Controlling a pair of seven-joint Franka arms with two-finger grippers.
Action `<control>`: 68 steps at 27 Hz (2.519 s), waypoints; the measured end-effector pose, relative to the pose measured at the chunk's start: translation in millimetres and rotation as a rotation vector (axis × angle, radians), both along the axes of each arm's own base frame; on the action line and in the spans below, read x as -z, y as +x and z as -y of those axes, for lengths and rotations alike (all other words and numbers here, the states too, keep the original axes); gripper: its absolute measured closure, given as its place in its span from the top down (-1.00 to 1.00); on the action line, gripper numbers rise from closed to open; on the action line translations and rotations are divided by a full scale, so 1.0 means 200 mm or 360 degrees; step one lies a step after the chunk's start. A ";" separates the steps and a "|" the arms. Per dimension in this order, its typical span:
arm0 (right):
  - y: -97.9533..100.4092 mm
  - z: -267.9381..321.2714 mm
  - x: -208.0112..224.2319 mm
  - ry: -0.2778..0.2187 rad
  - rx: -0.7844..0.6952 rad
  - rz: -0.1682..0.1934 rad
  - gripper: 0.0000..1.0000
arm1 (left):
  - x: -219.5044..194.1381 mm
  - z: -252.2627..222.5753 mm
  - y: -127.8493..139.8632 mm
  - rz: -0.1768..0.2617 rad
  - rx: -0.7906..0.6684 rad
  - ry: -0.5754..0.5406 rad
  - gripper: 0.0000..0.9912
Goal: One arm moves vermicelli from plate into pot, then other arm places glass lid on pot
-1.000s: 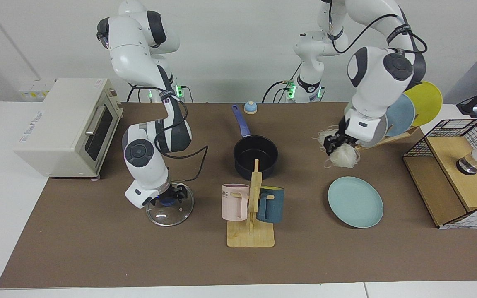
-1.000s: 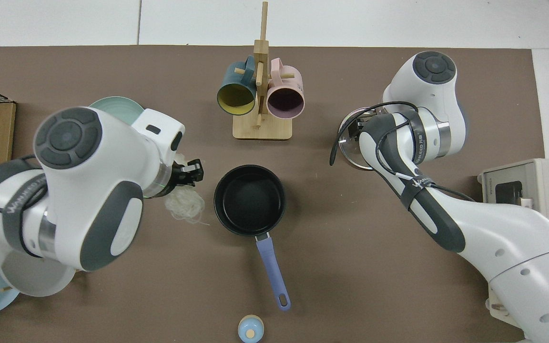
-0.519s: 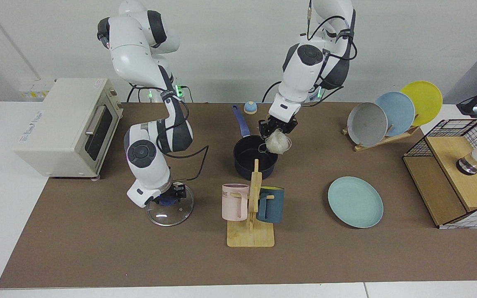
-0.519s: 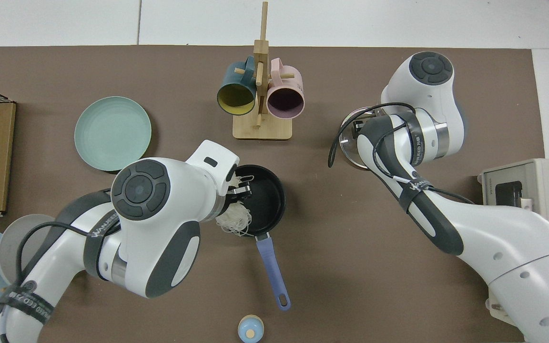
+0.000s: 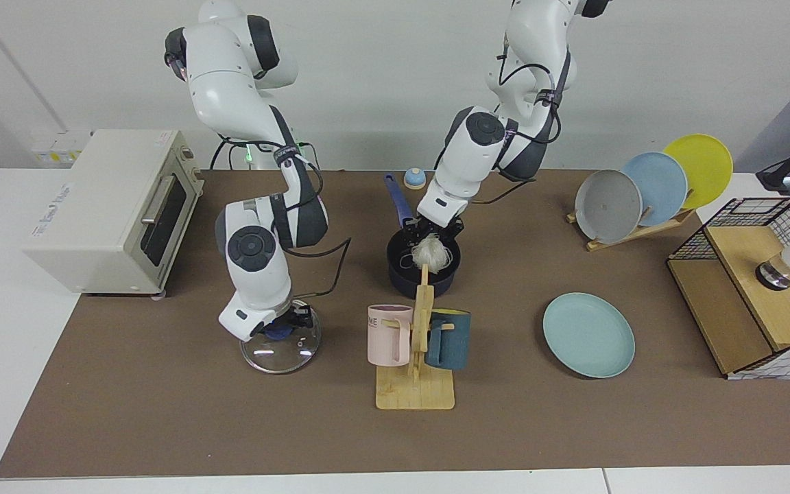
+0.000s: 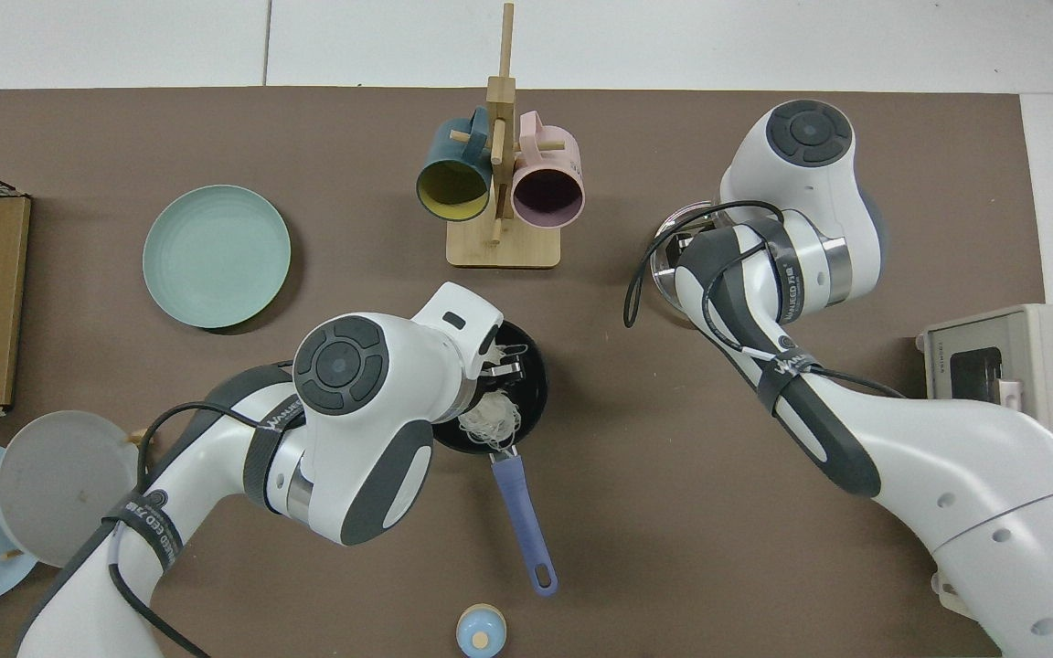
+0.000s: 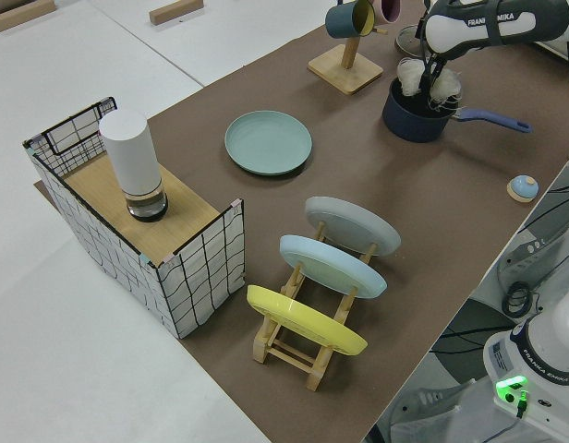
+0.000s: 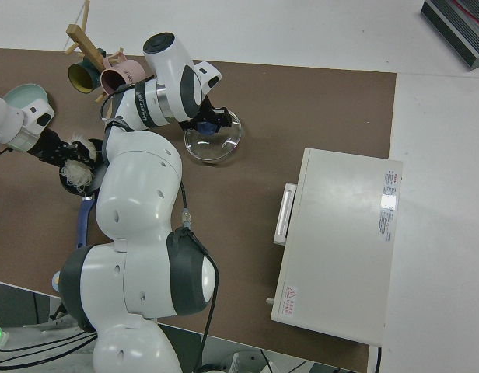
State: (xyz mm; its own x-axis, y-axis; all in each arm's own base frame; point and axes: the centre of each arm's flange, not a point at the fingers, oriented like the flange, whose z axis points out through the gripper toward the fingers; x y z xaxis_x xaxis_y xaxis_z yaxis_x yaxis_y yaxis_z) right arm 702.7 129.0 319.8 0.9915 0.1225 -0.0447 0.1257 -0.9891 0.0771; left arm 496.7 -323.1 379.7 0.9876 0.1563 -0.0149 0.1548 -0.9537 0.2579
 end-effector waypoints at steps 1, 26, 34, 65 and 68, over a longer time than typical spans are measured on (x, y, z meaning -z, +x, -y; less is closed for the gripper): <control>0.00 0.00 -0.03 0.0001 0.0000 0.0013 -0.13 | 0.02 0.00 0.00 0.0001 0.0000 -0.0004 -0.16; -0.43 0.03 -0.82 0.0074 0.0026 0.0055 -0.13 | 0.05 -0.04 0.09 -0.0073 -0.0092 0.0101 0.98; -0.65 0.02 -0.84 0.0151 0.0055 -0.0011 -0.13 | -0.23 -0.20 0.16 -0.0100 -0.0117 0.0196 0.99; -0.85 -1.48 -0.47 0.0172 0.0522 0.0101 -0.13 | -1.01 -1.64 0.25 -0.0005 0.0131 0.0325 1.00; -0.86 -1.54 -0.41 0.0166 0.0538 0.0116 -0.13 | -1.02 -1.63 0.25 -0.0001 0.0139 0.0326 1.00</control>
State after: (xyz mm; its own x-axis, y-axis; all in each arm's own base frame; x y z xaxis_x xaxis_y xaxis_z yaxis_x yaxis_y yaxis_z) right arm 530.2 436.7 401.5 0.9768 -0.2129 0.0232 -0.2122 -0.9768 -0.0298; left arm 546.2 2.9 583.9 0.9975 0.0699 0.0075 0.0693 -0.9960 0.0572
